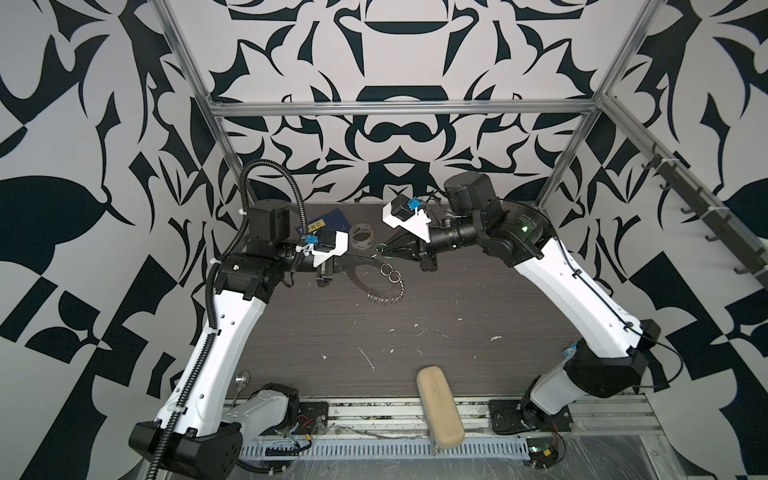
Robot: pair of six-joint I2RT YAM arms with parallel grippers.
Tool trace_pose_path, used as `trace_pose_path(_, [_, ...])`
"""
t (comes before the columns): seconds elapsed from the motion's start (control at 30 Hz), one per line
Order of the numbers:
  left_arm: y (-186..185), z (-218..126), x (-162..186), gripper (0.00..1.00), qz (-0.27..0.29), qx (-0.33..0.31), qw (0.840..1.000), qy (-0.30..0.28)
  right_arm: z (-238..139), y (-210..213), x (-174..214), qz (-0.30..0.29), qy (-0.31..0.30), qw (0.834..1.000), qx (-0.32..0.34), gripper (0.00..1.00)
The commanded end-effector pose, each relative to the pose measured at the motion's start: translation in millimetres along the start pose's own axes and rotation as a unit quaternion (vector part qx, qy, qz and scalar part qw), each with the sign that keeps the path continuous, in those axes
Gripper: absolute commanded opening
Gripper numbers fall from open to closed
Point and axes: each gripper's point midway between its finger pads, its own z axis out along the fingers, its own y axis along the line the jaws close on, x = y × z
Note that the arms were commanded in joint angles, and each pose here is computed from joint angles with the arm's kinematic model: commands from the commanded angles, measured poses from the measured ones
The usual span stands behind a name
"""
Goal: Remove the keys from the keyring
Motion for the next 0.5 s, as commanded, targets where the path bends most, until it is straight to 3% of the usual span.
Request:
trace_pose_path(0.0, [-15.0, 11.2, 7.7, 0.00, -0.053, 0.042, 0.998, 0.005, -7.0, 13.2, -58.9, -0.097, -0.078, 0.992, 0.000, 0.00])
trace_pose_path(0.27, [-11.3, 18.9, 18.0, 0.00, -0.067, 0.056, 0.996, 0.029, 1.1, 19.4, -64.4, -0.098, -0.085, 0.991, -0.019, 0.00])
trace_pose_path(0.47, [-13.4, 27.9, 26.9, 0.00, -0.020, 0.055, 0.996, 0.062, 1.3, 25.8, -76.7, -0.084, -0.115, 0.989, -0.047, 0.00])
